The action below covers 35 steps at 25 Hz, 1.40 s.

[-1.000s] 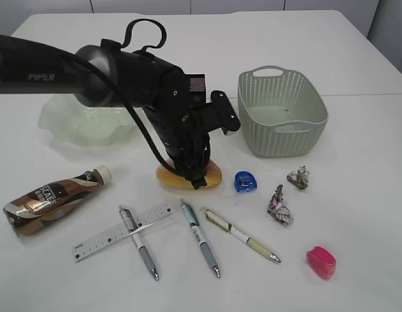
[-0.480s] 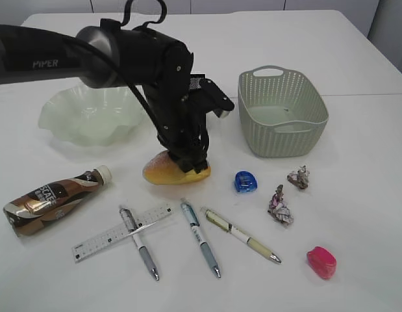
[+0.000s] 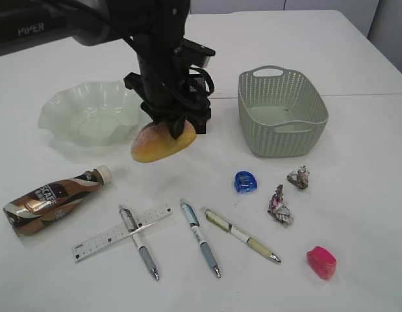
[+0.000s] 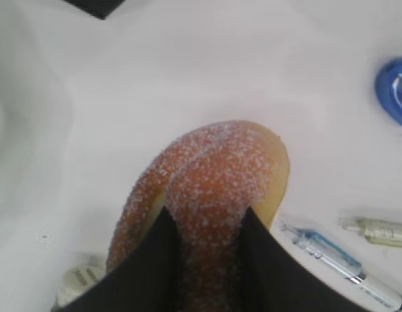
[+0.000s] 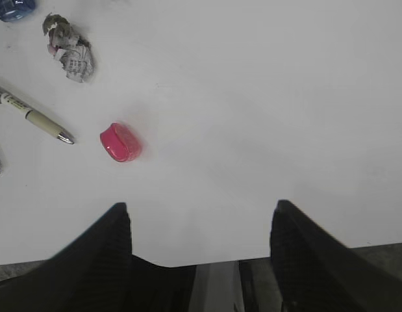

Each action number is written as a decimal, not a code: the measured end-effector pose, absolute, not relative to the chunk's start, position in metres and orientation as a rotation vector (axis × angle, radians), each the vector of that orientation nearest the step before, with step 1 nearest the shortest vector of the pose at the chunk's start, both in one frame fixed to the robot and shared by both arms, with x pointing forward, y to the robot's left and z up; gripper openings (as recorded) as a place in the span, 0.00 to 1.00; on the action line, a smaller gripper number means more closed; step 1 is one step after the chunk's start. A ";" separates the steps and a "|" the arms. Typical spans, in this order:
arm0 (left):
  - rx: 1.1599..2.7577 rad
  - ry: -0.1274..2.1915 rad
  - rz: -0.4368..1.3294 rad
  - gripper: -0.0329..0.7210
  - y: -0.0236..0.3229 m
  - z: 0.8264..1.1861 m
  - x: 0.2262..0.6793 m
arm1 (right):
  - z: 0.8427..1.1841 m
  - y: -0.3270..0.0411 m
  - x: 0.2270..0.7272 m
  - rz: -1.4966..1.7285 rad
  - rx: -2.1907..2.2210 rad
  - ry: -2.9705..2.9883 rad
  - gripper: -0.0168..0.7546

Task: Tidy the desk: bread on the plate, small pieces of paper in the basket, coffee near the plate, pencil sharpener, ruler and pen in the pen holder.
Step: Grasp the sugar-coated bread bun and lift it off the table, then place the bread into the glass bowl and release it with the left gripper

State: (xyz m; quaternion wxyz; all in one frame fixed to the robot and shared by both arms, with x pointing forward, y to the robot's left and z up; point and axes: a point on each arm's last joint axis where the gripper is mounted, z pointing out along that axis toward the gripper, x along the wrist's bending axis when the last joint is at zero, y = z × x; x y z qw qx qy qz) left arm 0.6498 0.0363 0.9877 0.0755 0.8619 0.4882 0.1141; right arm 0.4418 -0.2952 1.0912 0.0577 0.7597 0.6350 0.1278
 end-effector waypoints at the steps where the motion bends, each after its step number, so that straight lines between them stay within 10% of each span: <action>1: 2.547 1.505 0.347 0.26 0.040 0.993 0.653 | 1.091 -0.296 0.442 0.382 2.298 1.926 0.70; 11: 2.187 1.787 0.154 0.26 0.102 1.029 0.681 | 1.091 -0.297 0.442 0.362 2.285 1.923 0.70; 25: 1.914 2.044 0.311 0.26 0.233 1.065 0.707 | 1.091 -0.297 0.442 0.367 2.291 1.925 0.70; 35: 1.774 1.953 0.358 0.26 0.232 1.046 0.733 | 1.091 -0.294 0.442 0.398 2.310 1.929 0.70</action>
